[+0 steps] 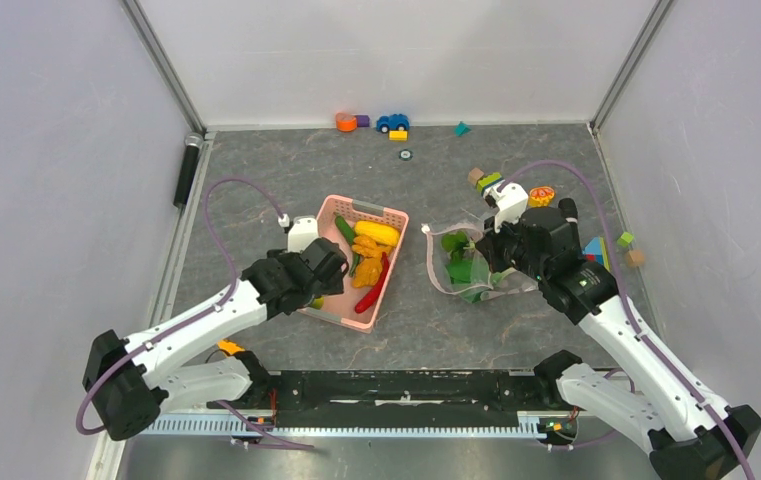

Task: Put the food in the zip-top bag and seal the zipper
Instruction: Pick up the fake fruit from the bin, then place the fake fruit in the zipper food storage bag.

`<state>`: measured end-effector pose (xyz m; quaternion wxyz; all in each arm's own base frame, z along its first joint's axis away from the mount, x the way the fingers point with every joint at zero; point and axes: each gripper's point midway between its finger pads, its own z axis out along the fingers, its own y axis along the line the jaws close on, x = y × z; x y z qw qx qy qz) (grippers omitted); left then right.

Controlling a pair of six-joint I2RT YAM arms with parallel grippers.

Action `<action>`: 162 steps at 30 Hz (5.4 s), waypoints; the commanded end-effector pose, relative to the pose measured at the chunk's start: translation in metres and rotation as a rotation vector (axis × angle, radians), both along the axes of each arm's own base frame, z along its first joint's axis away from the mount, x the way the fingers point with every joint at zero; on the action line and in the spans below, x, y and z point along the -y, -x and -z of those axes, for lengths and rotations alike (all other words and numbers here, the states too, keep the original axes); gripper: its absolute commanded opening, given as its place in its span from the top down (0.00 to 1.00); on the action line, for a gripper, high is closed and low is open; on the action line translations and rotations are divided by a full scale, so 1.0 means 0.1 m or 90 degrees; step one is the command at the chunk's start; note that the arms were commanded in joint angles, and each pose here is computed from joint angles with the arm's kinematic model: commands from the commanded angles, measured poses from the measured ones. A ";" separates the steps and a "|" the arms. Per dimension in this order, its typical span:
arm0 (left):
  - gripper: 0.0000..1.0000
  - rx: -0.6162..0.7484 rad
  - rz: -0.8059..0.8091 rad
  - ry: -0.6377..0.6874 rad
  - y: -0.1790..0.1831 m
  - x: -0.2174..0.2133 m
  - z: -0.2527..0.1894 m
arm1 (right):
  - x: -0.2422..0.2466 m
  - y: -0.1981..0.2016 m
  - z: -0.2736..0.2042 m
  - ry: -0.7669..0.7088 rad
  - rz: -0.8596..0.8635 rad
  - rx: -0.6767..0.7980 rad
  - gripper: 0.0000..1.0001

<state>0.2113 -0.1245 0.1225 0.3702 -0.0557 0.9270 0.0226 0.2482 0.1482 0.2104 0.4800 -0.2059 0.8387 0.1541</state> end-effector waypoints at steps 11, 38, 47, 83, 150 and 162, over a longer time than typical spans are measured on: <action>0.08 -0.031 -0.060 0.055 -0.06 -0.05 0.44 | 0.10 -0.16 -0.05 0.027 0.045 0.033 1.00; 0.16 -0.164 0.046 0.087 0.12 0.31 0.85 | 0.19 -0.21 -0.02 0.048 0.080 0.027 1.00; 0.52 -0.150 0.067 0.104 0.12 0.34 0.70 | 0.23 -0.20 -0.06 0.046 0.091 0.035 1.00; 0.84 0.211 0.375 0.405 -0.06 1.17 -1.00 | 0.24 -0.21 -0.05 0.036 0.106 0.031 1.00; 0.00 0.357 0.480 0.454 -0.33 2.48 -1.68 | -0.43 -0.05 -0.95 -0.165 -0.051 0.010 1.00; 0.00 0.338 0.282 0.354 -0.41 1.64 -1.46 | -0.10 -0.19 -0.64 -0.078 0.050 0.023 1.00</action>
